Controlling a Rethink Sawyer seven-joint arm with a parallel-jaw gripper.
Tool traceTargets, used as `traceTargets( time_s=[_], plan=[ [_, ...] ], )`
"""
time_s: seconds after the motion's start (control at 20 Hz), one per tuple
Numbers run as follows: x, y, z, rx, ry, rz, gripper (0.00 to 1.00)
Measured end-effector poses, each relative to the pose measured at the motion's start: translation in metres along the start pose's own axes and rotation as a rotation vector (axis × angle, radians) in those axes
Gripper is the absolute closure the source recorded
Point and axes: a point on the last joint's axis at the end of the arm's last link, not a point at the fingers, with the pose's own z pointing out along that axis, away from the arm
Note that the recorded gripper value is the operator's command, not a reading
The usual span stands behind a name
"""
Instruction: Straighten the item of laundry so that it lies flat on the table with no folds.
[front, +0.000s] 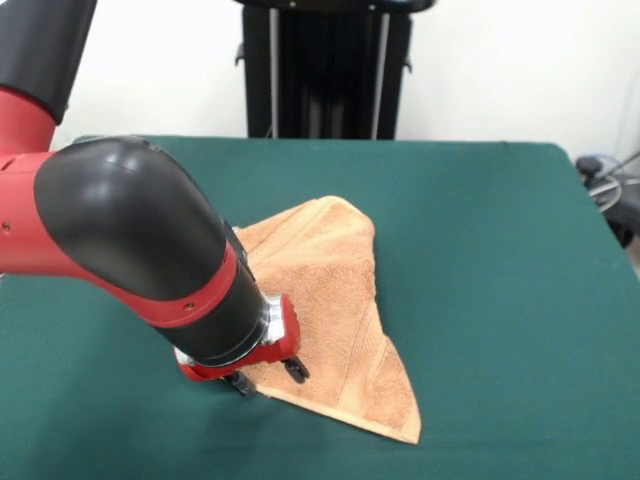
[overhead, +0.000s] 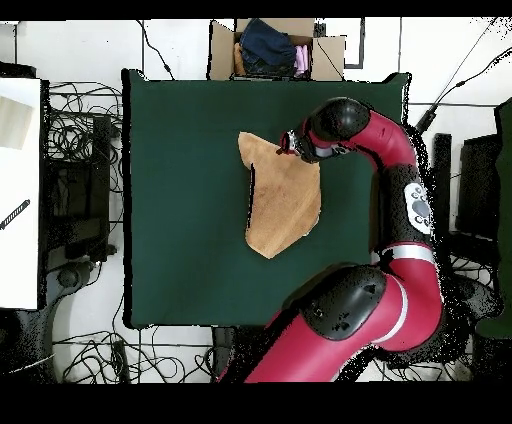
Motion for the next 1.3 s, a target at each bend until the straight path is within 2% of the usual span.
traceTargets(
  time_s=[0.45,0.95,1.3],
  plan=[
    [-0.007,-0.007,-0.011,-0.002,-0.007,-0.046,0.00],
    [-0.016,-0.028,-0.033,0.012,-0.030,-0.037,0.00],
    [-0.018,-0.041,-0.037,0.006,-0.024,-0.045,0.00]
  ],
)
